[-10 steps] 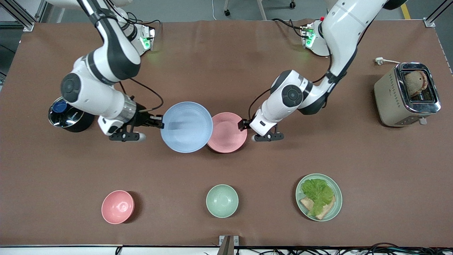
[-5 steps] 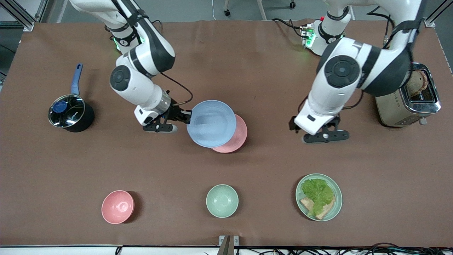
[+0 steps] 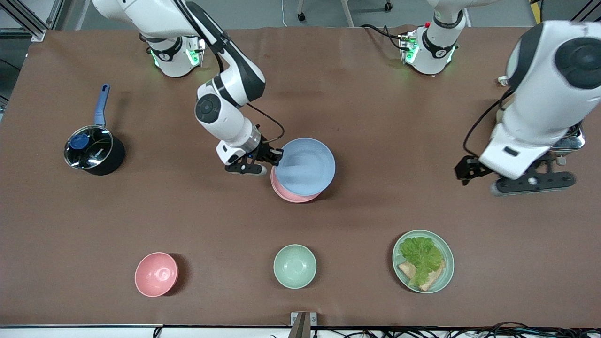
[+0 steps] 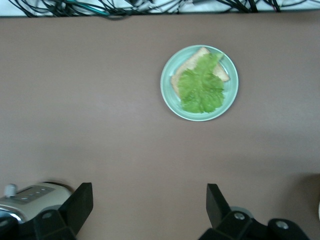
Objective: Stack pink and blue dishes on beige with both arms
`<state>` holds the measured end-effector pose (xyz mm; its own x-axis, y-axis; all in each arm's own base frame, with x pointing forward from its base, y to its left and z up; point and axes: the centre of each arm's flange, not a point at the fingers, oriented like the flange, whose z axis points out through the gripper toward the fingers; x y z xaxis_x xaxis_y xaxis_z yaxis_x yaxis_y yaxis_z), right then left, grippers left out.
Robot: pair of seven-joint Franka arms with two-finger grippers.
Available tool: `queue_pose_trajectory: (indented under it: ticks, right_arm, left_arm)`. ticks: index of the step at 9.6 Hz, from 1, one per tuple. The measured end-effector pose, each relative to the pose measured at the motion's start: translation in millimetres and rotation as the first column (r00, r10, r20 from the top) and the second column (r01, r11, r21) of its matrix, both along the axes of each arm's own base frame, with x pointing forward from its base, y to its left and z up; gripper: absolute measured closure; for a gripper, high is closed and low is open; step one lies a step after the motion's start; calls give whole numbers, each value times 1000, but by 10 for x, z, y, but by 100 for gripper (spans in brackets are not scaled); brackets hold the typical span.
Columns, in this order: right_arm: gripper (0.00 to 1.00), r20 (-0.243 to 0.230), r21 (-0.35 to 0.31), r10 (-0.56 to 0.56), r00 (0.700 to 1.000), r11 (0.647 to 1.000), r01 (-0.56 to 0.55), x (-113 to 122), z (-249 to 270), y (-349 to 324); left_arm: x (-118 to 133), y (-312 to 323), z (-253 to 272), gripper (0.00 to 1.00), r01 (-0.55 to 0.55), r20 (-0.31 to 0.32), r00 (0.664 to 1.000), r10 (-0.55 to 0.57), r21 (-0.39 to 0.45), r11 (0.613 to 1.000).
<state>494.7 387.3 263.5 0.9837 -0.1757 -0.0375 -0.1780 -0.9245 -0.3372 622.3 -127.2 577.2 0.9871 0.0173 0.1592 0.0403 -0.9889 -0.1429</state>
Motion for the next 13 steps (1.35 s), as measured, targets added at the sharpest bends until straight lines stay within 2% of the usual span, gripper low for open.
queue_pose_trajectory:
  ticks: [4,5,7,9,10,11,12,13]
  right_arm:
    - [94,-6,-26,-21,1000,999,21,19,-215,-141]
    - [83,-7,-28,-24,1000,999,24,28,-222,-162]
    - [52,4,-23,-31,1000,999,31,67,-143,-190]
    - [22,29,-18,-55,998,998,56,275,301,-443]
    - [6,65,-46,-66,996,997,69,456,685,-777]
    - [0,109,-89,-87,990,991,96,625,1095,-1235]
    - [0,147,-122,-133,980,981,151,748,1506,-1772]
    - [0,165,-145,-189,968,966,213,792,1877,-2322]
  left_arm:
    - [-7,165,78,0,29,-1,1000,-29,2,1000]
    - [-13,142,76,0,30,-4,1000,-30,-11,999]
    - [-20,114,73,0,30,-9,1000,-30,-35,999]
    - [-24,98,73,0,32,-10,999,-33,-37,999]
    - [-25,91,73,0,33,-10,999,-34,-37,999]
    - [-26,89,73,0,34,-10,999,-34,-37,999]
    - [-26,90,74,0,34,-10,999,-34,-37,999]
    - [-28,89,86,0,34,-7,999,-34,-37,999]
